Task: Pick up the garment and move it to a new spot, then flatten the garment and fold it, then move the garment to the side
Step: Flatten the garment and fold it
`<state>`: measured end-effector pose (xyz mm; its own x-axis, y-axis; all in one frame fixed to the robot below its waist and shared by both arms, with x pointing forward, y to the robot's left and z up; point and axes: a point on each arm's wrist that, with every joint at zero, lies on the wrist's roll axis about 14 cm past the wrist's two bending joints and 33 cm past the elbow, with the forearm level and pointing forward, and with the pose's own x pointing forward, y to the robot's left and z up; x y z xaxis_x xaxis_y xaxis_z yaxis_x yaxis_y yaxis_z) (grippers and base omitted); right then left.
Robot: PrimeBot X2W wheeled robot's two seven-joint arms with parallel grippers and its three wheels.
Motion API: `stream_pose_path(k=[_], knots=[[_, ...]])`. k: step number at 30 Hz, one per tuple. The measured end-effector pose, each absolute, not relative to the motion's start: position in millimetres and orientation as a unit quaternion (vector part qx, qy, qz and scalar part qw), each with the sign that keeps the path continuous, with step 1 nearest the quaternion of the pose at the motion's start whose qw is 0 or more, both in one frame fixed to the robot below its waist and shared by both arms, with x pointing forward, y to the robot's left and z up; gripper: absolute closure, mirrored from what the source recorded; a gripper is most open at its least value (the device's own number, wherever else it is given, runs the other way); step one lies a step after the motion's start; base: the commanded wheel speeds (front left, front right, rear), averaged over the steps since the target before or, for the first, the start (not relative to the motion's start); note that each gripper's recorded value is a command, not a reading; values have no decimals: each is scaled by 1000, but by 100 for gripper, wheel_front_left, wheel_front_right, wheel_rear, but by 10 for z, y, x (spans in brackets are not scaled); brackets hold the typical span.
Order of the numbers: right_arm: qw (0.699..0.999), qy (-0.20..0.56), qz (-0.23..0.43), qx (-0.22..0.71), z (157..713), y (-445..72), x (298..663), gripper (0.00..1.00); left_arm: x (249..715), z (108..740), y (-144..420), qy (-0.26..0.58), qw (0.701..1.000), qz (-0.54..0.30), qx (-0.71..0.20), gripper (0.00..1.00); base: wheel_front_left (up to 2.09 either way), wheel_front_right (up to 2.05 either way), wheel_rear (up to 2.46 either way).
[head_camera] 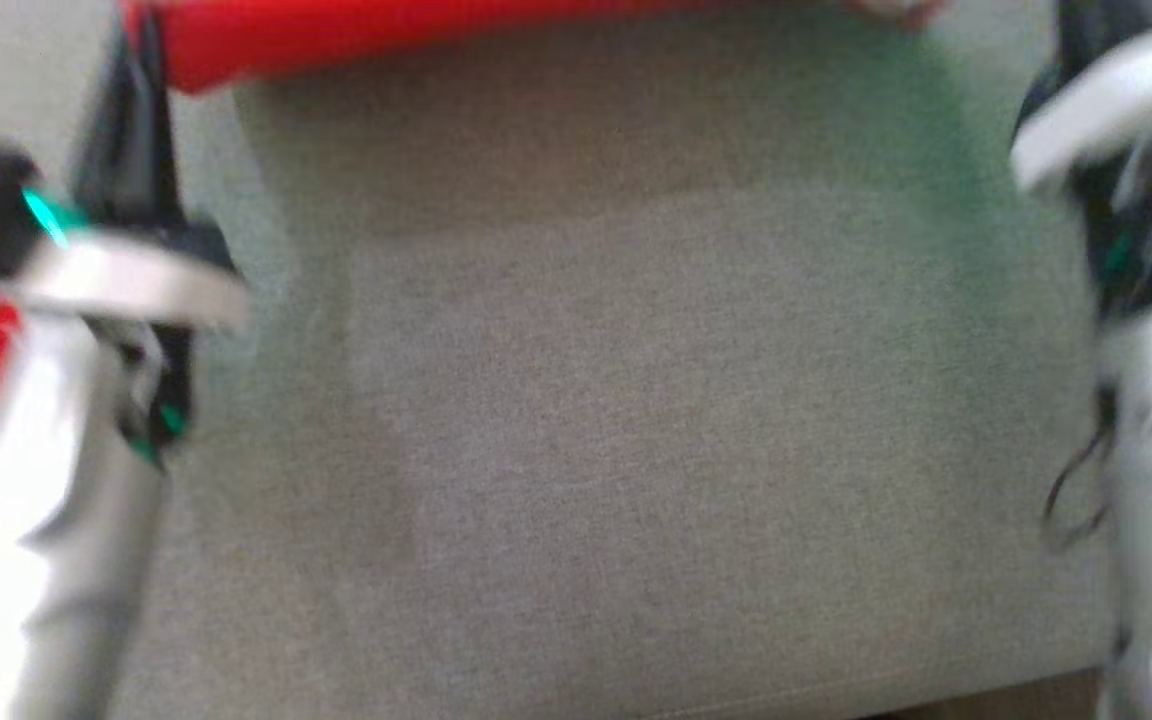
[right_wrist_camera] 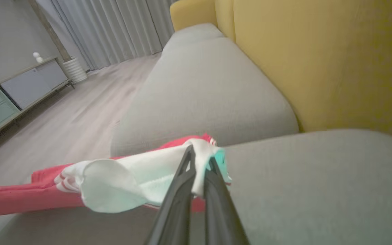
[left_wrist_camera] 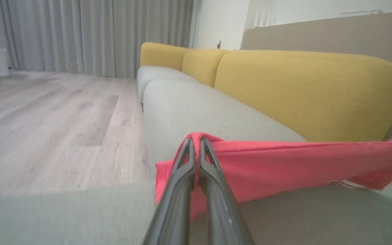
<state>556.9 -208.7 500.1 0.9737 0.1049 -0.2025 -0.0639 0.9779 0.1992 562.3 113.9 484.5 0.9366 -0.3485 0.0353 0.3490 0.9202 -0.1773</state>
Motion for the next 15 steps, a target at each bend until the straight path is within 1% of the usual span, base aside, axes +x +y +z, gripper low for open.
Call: stream_pose_path(k=[4, 5, 9, 15], knots=[[975, 185, 38, 121, 4592, -1927, 4932, 100, 5045, 4468, 1110, 69, 974, -153, -149, 100, 0, 0, 0], [975, 185, 38, 121, 4592, -1927, 4932, 100, 5045, 4468, 1110, 69, 974, -153, -149, 100, 0, 0, 0], [961, 247, 26, 121, 4373, -1918, 4356, 100, 4487, 4233, 1113, 121, 969, -133, -170, 100, 0, 0, 0], [945, 306, 17, 115, 4314, -1939, 3765, 100, 3990, 4183, 1238, 149, 968, -99, -176, 100, 0, 0, 0]])
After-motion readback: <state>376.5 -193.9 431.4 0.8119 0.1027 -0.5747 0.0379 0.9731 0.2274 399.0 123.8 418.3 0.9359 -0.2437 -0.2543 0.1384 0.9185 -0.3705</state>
